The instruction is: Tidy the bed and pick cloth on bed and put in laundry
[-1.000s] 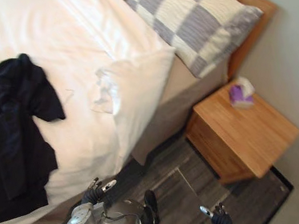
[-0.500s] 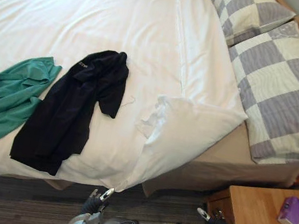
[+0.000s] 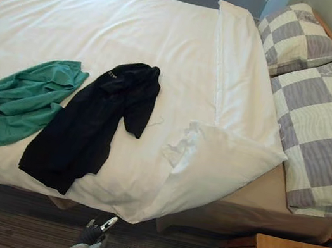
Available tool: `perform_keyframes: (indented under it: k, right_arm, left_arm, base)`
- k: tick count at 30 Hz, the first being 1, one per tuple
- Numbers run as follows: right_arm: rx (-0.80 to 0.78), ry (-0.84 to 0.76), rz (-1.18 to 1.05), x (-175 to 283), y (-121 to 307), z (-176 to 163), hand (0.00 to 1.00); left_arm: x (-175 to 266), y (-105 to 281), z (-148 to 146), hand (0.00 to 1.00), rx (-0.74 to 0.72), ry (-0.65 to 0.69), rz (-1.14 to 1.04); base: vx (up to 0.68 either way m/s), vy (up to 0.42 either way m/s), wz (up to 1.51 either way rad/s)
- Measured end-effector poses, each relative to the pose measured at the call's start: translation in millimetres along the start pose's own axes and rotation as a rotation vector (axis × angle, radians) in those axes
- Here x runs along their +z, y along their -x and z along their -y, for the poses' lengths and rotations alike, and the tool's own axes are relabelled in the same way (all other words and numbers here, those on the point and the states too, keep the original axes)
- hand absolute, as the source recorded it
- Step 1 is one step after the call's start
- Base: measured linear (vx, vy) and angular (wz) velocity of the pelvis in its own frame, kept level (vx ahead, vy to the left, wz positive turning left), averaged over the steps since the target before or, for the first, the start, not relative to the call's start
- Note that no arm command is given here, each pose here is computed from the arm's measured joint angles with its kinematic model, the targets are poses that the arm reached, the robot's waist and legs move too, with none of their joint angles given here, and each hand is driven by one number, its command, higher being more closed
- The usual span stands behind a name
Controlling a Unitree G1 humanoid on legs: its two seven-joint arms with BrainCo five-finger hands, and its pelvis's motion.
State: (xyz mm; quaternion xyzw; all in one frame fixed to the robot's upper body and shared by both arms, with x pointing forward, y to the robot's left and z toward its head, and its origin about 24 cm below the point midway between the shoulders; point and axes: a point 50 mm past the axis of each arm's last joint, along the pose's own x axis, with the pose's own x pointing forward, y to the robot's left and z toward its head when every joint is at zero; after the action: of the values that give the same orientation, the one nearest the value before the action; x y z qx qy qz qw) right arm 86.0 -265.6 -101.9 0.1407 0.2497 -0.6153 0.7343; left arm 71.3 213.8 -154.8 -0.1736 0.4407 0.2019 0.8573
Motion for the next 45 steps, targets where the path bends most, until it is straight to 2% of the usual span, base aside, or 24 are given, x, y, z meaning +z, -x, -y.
perform_keyframes:
  k: [5, 9, 13, 15, 18, 21, 24, 30, 32, 38, 43, 45]
  right_arm:
    - [0.036, -0.101, 0.417, 91.8, 20.9, -29.3, 0.0]
    - [0.119, -0.119, 0.655, 146.9, 42.5, -39.9, 0.0]
    - [0.317, 0.008, 0.896, 190.9, 62.8, -58.1, 0.0]
    - [0.541, 0.12, 1.015, 208.1, 80.8, -86.6, 0.0]
    - [0.84, 0.317, 1.12, 208.2, 110.2, -124.9, 0.0]
    - [0.979, 0.532, 1.138, 193.1, 118.5, -148.0, 0.0]
    - [1.048, 0.674, 1.122, 179.6, 122.3, -163.5, 0.0]
    - [1.09, 0.973, 1.177, 169.0, 125.1, -178.9, 0.0]
    - [1.087, 1.101, 1.16, 158.9, 121.1, -187.5, 0.0]
    - [1.087, 1.337, 1.072, 133.4, 108.9, -208.2, 0.0]
    - [1.041, 1.358, 1.097, 144.0, 114.1, -232.4, 0.0]
    - [0.962, 1.359, 1.158, 160.0, 119.5, -245.6, 0.0]
  left_arm:
    - [-4.5, 6.0, -5.2, 0.0, 0.0, -0.023, 0.005]
    - [-21.3, 15.3, -13.1, 0.0, 0.007, -0.034, -0.039]
    - [-27.8, 19.6, -17.8, 0.0, -0.007, -0.079, -0.069]
    - [-25.1, 19.4, -21.6, 0.0, -0.014, -0.13, -0.071]
    - [-23.5, 19.4, -24.9, 0.0, -0.009, -0.148, -0.073]
    - [-22.3, 18.8, -24.4, 0.0, -0.02, -0.197, -0.081]
    - [-25.2, 19.6, -25.2, 0.0, -0.024, -0.229, -0.105]
    - [-26.0, 19.2, -25.8, 0.0, -0.024, -0.24, -0.126]
    - [-22.7, 17.0, -26.3, 0.0, -0.028, -0.261, -0.141]
    - [0.3, 3.4, -14.2, 0.0, -0.061, -0.301, -0.109]
    - [27.3, -5.9, -7.6, 0.0, -0.075, -0.325, -0.049]
    - [53.3, -12.4, -4.3, 0.0, -0.079, -0.339, 0.011]
  base:
    - [-0.09, -0.047, 0.11]
    - [-0.08, -0.028, 0.08]
    - [0.02, -0.026, 0.15]
    - [0.03, -0.025, 0.16]
    - [0.04, -0.038, 0.18]
    - [0.04, -0.021, 0.29]
    - [0.0, -0.027, 0.25]
    - [-0.05, -0.017, 0.04]
    - [-0.08, -0.007, 0.22]
    - [-0.09, 0.014, 0.2]
    - [-0.03, 0.032, 0.15]
    - [-0.03, 0.046, 0.05]
